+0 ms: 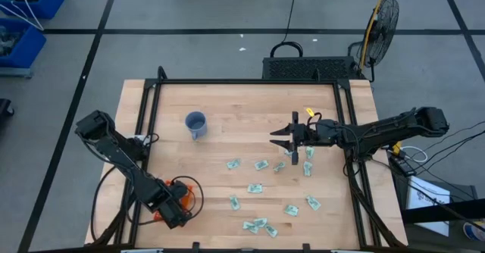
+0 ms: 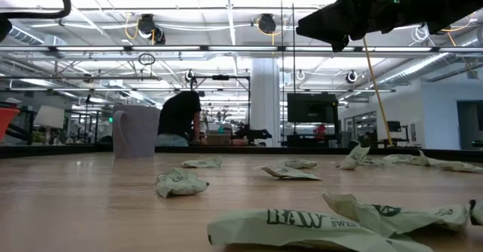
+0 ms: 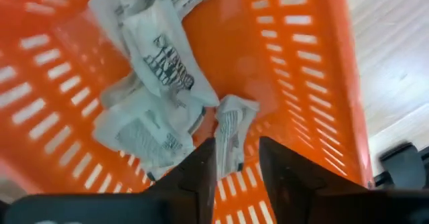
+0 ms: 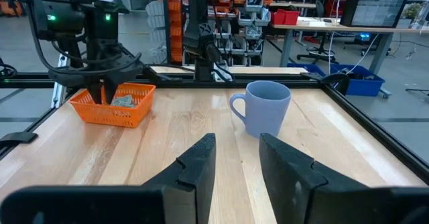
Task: Pick and place Stevia / Truvia into bins
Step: Put the stevia packet into the orange bin
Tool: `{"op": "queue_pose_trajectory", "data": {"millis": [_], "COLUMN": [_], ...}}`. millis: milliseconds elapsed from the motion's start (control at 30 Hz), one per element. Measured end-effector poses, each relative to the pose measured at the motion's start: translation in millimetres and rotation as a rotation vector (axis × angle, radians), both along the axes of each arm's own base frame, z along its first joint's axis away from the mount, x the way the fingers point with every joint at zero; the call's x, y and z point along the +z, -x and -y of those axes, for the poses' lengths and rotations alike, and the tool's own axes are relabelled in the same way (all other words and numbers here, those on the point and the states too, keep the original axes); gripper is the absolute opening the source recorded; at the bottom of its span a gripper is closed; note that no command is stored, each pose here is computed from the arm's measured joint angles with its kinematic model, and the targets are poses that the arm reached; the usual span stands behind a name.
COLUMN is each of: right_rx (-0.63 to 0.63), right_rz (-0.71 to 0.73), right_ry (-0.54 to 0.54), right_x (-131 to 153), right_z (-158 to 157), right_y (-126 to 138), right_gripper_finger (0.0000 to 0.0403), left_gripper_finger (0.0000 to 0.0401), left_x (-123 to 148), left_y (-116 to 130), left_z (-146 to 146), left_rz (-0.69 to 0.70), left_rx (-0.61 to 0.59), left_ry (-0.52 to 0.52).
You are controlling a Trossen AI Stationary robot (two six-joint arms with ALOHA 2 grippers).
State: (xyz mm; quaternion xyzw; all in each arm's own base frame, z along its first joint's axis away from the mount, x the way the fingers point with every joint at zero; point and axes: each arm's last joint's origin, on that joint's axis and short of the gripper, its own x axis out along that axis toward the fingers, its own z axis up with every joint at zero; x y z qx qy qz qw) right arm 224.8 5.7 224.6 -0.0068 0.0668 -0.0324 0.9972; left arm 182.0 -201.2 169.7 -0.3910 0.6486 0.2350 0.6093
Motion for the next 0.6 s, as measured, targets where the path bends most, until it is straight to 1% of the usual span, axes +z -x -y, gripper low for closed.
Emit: {"op": "queue_pose_trajectory", "data": {"millis": [100,167,300,500,600], "right_rx": [0.000,0.000,0.001,0.003,0.003], "right_rz": [0.000,0.000,-0.002,-0.066,-0.121], "right_ry": [0.000,0.000,0.004,0.009,0.012], "right_x": [0,0,0,-6,-11], "right_z": [0,0,0,0,0], "right_y": [0,0,0,1,2], "right_gripper_finger": [0.0109,0.0109,0.0109,0.0109,0.0109], "left_gripper_finger": [0.0133,0.0137,0.0136,0.0122,0.0118], "left_x": [0,1,3,3,6], "left_y": [-2,-6,-13,-23,-27], "left_z": [-2,-5,-11,-23,-31], "left_rz": [0.055,0.077,0.055,0.019,0.031], "left_rx": [-0.063,-0.073,-0.052,-0.130,-0.130], "left_ry": [-0.041,-0.051,-0.001,0.060,0.073]}}
